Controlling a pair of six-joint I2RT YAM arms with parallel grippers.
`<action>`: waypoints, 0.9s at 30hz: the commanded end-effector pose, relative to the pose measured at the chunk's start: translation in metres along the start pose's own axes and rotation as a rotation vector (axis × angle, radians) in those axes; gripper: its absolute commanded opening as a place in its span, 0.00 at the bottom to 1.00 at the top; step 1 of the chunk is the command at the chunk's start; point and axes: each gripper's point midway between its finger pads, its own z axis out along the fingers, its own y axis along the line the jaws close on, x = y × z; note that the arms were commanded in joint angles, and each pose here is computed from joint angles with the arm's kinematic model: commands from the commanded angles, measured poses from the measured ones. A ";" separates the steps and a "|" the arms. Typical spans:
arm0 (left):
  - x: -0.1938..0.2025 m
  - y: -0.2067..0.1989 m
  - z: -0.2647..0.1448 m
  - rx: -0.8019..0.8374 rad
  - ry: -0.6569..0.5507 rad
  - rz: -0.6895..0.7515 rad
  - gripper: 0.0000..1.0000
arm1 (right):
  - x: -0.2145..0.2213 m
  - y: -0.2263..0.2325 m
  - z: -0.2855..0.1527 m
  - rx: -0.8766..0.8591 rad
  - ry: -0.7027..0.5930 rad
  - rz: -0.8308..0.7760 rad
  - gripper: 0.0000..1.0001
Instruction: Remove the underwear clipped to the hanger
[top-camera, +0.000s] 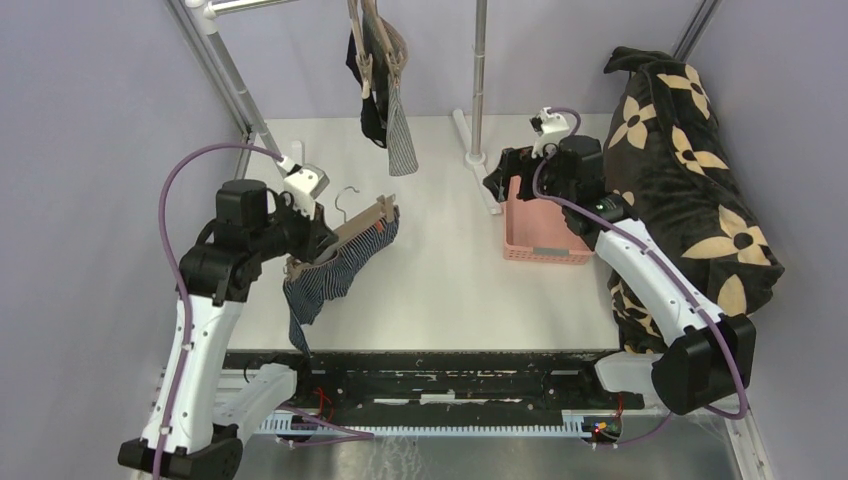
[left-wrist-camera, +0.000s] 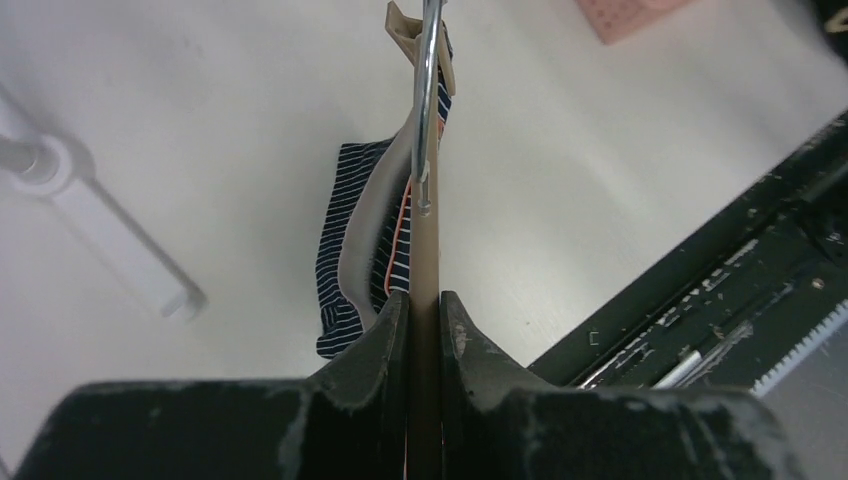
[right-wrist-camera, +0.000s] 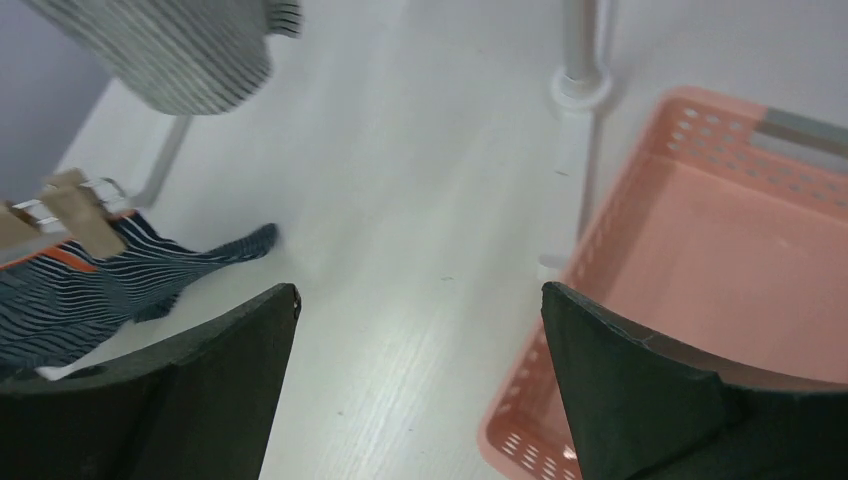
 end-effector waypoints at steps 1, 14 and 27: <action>-0.046 -0.050 -0.017 0.266 -0.269 0.171 0.03 | -0.039 0.068 -0.014 -0.352 -0.038 -0.080 1.00; -0.069 -0.090 -0.010 0.579 -0.437 0.230 0.03 | -0.053 0.150 -0.088 -0.867 -0.049 -0.177 1.00; -0.083 -0.103 -0.012 0.701 -0.524 0.217 0.03 | -0.058 0.162 -0.088 -0.935 -0.059 -0.153 0.95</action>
